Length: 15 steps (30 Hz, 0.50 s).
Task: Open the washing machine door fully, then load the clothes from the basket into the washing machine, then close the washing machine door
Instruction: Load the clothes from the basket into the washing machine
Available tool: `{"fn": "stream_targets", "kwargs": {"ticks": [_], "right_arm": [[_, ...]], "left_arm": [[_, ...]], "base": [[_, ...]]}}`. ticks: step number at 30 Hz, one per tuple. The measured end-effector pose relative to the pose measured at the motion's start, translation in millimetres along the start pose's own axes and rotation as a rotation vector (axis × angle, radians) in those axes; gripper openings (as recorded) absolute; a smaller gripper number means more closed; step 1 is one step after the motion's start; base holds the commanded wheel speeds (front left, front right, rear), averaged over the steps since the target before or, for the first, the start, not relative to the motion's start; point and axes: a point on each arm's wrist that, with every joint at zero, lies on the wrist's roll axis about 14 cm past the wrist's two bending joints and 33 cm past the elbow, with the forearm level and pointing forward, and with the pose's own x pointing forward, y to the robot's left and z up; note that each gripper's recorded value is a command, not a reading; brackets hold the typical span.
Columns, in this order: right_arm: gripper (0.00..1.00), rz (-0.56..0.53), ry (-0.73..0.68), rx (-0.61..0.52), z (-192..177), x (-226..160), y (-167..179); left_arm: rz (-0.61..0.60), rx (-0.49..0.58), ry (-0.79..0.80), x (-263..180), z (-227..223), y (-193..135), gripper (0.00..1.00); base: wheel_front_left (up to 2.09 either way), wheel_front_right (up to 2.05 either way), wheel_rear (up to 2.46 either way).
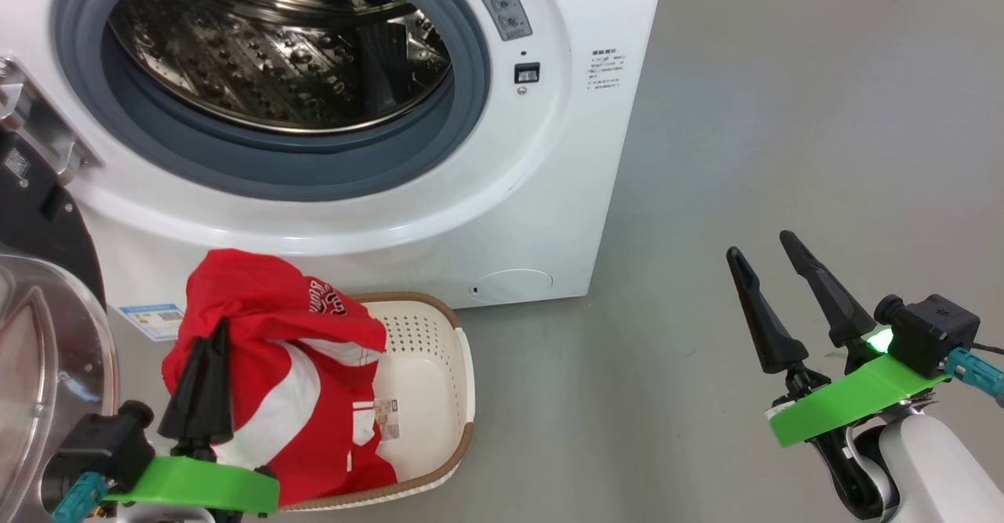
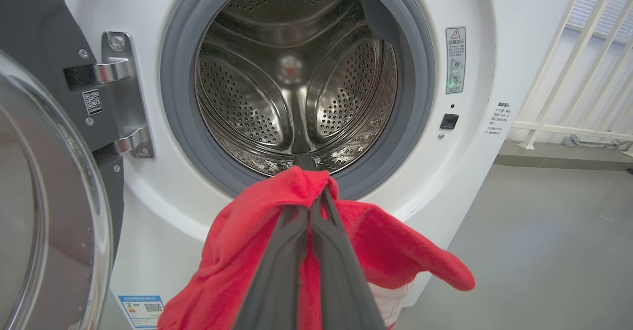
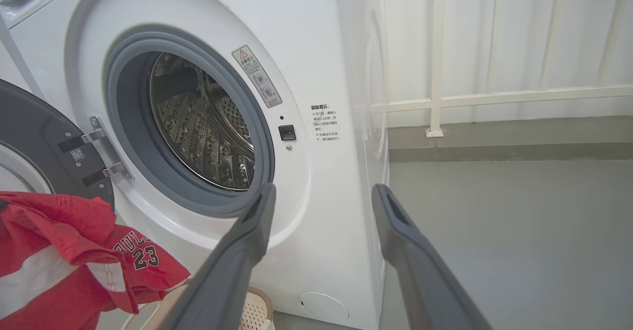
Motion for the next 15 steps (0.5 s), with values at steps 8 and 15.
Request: {"fn": "stream_targets", "kwargs": {"ticks": [8, 15], "right_arm": [[1.0, 0.001, 0.005, 0.001, -1.4, -2.4, 0.9], [1.0, 0.01, 0.008, -0.004, -1.6, -2.4, 2.0]], "left_arm": [[-0.005, 0.004, -0.038, -1.8, 13.1, -2.4, 0.0], [-0.012, 0.004, -0.051, -3.9, 17.7, -6.1, 0.0]], "base": [[0.0, 0.0, 0.0], [0.0, 0.0, 0.0]]}}
